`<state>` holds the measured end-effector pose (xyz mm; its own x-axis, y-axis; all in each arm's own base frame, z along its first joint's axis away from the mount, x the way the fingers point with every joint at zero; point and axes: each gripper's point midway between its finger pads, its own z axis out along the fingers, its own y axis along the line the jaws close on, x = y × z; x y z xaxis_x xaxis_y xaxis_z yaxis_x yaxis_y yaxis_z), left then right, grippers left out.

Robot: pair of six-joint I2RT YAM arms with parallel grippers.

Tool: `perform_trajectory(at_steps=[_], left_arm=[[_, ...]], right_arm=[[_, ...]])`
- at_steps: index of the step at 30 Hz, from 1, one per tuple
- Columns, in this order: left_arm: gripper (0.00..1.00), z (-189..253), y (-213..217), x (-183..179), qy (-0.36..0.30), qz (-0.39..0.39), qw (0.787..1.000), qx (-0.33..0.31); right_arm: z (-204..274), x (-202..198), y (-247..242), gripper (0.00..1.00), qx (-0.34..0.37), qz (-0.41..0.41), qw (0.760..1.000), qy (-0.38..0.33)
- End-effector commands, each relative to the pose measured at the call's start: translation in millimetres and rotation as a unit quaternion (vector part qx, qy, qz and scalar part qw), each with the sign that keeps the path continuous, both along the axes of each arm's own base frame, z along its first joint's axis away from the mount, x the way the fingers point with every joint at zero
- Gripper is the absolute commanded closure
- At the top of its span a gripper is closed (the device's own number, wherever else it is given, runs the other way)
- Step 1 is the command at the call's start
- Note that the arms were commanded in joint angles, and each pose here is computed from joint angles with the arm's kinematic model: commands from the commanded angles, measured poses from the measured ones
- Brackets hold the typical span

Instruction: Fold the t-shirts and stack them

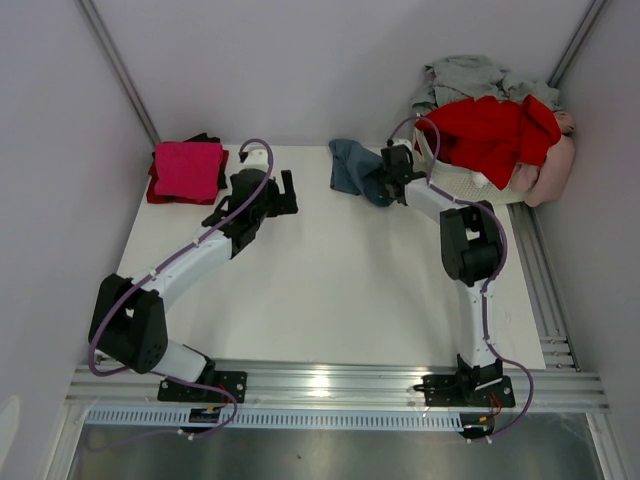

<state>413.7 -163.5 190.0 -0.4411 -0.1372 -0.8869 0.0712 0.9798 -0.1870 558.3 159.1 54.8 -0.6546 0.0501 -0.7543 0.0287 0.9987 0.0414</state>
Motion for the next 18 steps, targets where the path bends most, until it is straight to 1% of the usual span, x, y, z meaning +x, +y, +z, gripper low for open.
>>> perform_trajectory(at_steps=[1,4,5,7,9,11,12,13,15,16,18], left_arm=[[0.02,14.5,-5.6,3.3,-0.020,-0.003,1.000,-0.002],[0.05,17.7,-7.2,4.9,-0.023,-0.006,1.000,-0.003],[0.05,20.5,-7.4,5.9,-0.026,-0.005,1.000,-0.004],[0.05,24.4,-8.2,7.0,-0.030,-0.006,1.000,-0.003],[0.05,29.7,-7.9,8.1,-0.035,-0.008,0.999,0.001],[0.02,39.6,-5.3,10.7,-0.047,-0.005,0.999,0.009],[0.01,43.8,-4.3,11.6,-0.053,-0.003,0.999,0.011],[0.01,49.4,-3.5,12.7,-0.060,-0.005,0.998,0.014],[0.01,54.4,-5.2,14.6,-0.064,-0.009,0.998,0.013],[0.01,54.5,-6.2,16.0,-0.064,-0.011,0.998,0.012],[0.01,53.5,-10.3,16.3,-0.061,-0.018,0.998,0.005]], right_arm=[[16.2,3.8,20.7,1.00,0.028,0.019,0.999,-0.013],[37.5,-1.4,44.6,1.00,0.040,0.048,0.998,-0.028],[59.7,-3.1,60.7,1.00,0.049,0.067,0.995,-0.047],[85.8,-7.1,80.4,1.00,0.059,0.098,0.991,-0.066],[132.1,-10.7,102.3,1.00,0.071,0.133,0.984,-0.100],[169.7,-17.6,120.5,1.00,0.090,0.177,0.973,-0.122],[213.5,-23.6,130.6,1.00,0.102,0.196,0.963,-0.156],[238.7,-33.0,142.7,1.00,0.122,0.230,0.950,-0.170],[287.6,-50.2,152.1,1.00,0.140,0.265,0.933,-0.201],[330.1,-57.8,153.7,1.00,0.156,0.276,0.919,-0.236],[369.9,-77.5,158.8,1.00,0.199,0.298,0.899,-0.252]])
